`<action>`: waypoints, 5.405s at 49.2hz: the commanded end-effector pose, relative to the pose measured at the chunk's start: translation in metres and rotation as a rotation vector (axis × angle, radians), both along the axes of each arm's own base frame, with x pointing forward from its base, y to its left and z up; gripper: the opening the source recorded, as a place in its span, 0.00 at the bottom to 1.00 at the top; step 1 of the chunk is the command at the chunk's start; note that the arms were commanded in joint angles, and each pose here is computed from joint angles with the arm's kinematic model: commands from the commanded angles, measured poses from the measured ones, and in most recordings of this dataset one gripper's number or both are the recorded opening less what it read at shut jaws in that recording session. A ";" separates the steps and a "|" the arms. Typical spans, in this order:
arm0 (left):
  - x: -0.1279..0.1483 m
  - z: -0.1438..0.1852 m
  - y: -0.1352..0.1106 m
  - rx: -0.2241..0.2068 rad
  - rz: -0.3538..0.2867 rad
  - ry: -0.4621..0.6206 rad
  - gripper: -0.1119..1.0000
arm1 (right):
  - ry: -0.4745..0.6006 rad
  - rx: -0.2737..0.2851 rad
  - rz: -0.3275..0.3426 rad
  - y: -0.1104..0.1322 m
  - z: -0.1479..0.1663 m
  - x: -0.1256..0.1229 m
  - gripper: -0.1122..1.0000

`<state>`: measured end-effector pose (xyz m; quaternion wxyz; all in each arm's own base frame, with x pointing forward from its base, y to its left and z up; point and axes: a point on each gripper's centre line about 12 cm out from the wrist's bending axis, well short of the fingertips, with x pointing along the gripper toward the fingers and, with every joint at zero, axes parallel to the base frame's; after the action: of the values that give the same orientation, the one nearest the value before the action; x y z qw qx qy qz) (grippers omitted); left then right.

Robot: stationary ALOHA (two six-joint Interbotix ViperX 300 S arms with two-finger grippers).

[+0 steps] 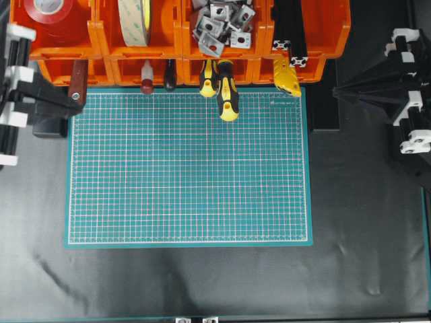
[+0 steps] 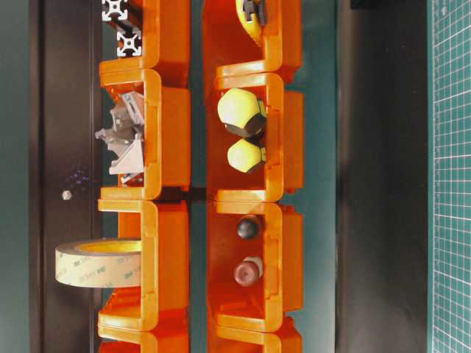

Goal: Pick red screwdriver from container rack with left arm.
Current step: 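Start moving the left gripper off its rest toward the rack, then move the open left gripper over the red-handled screwdriver in the rack, then close the left gripper on the red screwdriver handle, then pull the red screwdriver out of the rack toward the front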

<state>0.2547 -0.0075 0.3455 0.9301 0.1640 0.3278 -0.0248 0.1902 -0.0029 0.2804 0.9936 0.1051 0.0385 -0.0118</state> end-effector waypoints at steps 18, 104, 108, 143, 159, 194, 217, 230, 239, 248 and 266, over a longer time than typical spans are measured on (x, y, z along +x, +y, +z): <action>0.033 0.071 -0.060 0.396 0.236 -0.028 0.10 | 0.012 0.005 0.001 0.000 0.012 -0.001 0.10; 0.109 -0.073 -0.070 0.597 0.406 0.287 0.12 | 0.144 -0.025 0.047 0.008 -0.021 -0.011 0.10; 0.110 -0.074 -0.066 0.596 0.417 0.289 0.20 | 0.144 -0.026 0.048 0.008 -0.021 -0.011 0.10; 0.108 -0.087 -0.026 0.571 0.431 0.308 0.88 | 0.127 -0.033 0.049 0.008 -0.023 -0.017 0.11; 0.111 -0.092 -0.008 0.547 0.439 0.307 0.88 | 0.115 -0.034 0.049 0.008 -0.022 -0.020 0.10; 0.113 -0.095 -0.001 0.525 0.427 0.295 0.86 | 0.116 -0.034 0.049 0.008 -0.024 -0.021 0.10; 0.114 -0.095 -0.002 0.518 0.422 0.293 0.41 | 0.113 -0.030 0.048 0.008 -0.023 -0.021 0.10; 0.116 -0.088 -0.010 0.513 0.414 0.274 0.41 | 0.113 -0.030 0.048 0.008 -0.023 -0.021 0.10; 0.118 -0.067 -0.028 0.495 0.396 0.219 0.41 | 0.113 -0.030 0.048 0.008 -0.023 -0.021 0.10; 0.111 -0.041 -0.051 0.485 0.390 0.173 0.38 | 0.107 -0.029 0.036 0.006 -0.022 -0.021 0.11; 0.087 0.018 -0.120 0.441 0.335 0.078 0.32 | 0.086 -0.021 0.033 0.006 -0.018 -0.025 0.10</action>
<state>0.3430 -0.1046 0.3016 0.8018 0.3524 0.4394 0.1996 0.1647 0.0029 0.2563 0.9918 0.0922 0.0882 0.0002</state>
